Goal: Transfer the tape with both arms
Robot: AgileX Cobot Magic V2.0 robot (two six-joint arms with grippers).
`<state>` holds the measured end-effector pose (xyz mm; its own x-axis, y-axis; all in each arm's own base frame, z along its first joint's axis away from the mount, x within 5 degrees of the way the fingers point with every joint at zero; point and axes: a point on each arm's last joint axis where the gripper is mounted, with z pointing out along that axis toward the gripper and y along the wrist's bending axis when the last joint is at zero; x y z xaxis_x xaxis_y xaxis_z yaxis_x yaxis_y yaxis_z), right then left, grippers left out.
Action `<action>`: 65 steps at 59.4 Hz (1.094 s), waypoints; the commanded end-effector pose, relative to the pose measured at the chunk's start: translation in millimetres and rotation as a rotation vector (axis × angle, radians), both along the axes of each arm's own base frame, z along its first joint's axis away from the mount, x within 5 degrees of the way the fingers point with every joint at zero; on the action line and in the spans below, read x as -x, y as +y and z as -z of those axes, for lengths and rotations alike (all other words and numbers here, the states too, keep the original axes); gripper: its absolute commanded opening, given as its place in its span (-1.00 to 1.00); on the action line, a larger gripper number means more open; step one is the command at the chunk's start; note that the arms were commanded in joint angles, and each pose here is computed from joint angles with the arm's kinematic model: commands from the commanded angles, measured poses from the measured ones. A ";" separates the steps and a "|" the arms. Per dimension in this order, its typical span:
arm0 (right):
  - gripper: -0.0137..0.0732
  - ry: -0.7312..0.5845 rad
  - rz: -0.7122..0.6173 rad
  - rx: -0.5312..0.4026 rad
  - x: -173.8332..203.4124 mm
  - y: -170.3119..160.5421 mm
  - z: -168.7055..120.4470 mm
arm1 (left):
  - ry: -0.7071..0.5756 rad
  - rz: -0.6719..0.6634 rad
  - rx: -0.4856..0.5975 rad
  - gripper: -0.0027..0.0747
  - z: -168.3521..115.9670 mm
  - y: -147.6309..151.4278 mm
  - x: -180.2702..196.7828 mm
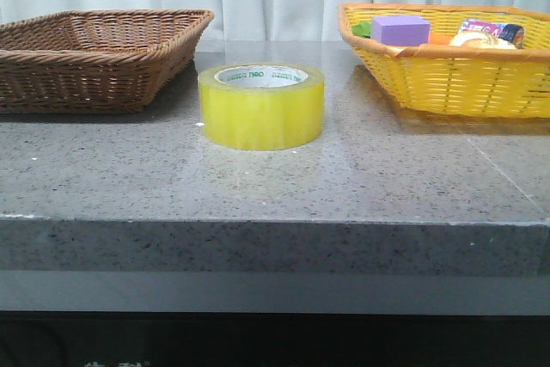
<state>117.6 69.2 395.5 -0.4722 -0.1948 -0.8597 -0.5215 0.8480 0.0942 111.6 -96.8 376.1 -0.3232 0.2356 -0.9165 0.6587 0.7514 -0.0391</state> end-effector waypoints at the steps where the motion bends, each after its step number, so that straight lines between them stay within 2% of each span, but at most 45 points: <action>1: 0.12 -0.088 0.016 -0.056 -0.3 -0.9 -14.8 | -0.052 0.007 0.060 0.34 -15.1 -1.0 1.3; 7: 0.12 -0.088 0.016 -0.056 -0.3 -0.9 -14.8 | -0.039 0.008 0.037 0.34 -14.6 -0.1 2.0; 14: 0.12 -0.088 0.016 -0.056 -0.3 -0.9 -14.8 | -0.005 0.006 -0.044 0.36 -18.8 -2.0 -2.9; 24: 0.12 -0.088 0.016 -0.056 -0.3 -0.9 -14.8 | 0.014 -0.013 -0.164 0.55 -31.8 -10.5 -20.8; 46: 0.12 -0.088 0.016 -0.056 -0.3 -0.9 -14.8 | 0.075 0.125 -0.479 0.54 -36.3 -62.9 -85.3; 65: 0.12 -0.088 0.016 -0.056 -0.3 -0.9 -14.8 | 0.122 0.235 -0.513 0.54 -39.7 -106.2 -126.1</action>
<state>117.6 69.2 395.6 -0.4715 -0.1944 -0.8602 -0.5214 0.8481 0.0942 238.6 -195.8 394.2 -0.3685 0.7474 -0.5528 0.8126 0.5478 0.1989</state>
